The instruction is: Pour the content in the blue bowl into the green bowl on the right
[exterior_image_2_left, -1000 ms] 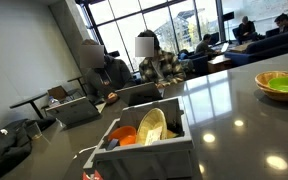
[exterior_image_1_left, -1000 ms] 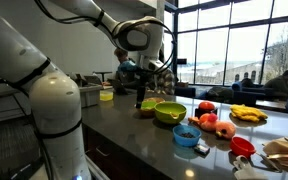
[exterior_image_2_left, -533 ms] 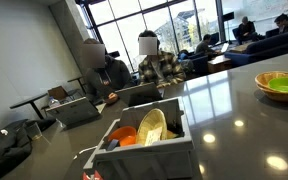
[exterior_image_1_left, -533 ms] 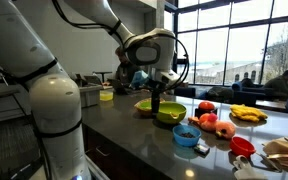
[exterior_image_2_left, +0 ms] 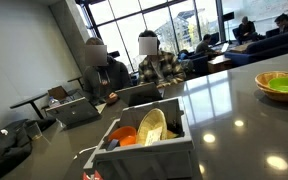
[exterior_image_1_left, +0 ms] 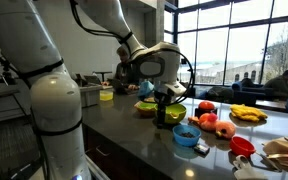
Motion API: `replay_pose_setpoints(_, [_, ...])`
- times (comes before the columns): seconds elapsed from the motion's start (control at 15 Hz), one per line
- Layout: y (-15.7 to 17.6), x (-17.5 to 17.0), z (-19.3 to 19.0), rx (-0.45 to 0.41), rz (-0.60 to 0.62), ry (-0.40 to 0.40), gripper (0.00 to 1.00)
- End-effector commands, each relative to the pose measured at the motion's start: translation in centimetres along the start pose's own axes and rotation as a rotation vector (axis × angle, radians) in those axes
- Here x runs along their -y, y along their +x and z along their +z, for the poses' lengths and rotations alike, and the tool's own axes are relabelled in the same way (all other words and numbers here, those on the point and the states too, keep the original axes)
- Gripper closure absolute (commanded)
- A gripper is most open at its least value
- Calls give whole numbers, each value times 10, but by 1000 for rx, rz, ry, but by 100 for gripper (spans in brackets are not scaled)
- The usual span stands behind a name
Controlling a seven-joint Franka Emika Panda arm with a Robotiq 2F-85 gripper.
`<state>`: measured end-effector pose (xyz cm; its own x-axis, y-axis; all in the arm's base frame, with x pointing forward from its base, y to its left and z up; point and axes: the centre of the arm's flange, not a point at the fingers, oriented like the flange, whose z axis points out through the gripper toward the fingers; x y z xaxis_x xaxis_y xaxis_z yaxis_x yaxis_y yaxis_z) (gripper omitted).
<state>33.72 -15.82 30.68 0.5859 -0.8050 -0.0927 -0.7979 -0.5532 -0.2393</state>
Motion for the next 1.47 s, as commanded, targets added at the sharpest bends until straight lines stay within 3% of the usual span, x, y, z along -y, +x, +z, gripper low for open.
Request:
replay_pose_setpoints(0.0, [-44,-45,18,-19,24,9,0])
replay_pose_setpoints(0.53, [-25,-71,10,-12,36,-40,0])
replay_pose_setpoints(0.87, [-11,-78,-10,-8,-38,-119,0])
replay_pose_setpoints(1.4, [-19,-17,-6,34,-298,-291,0])
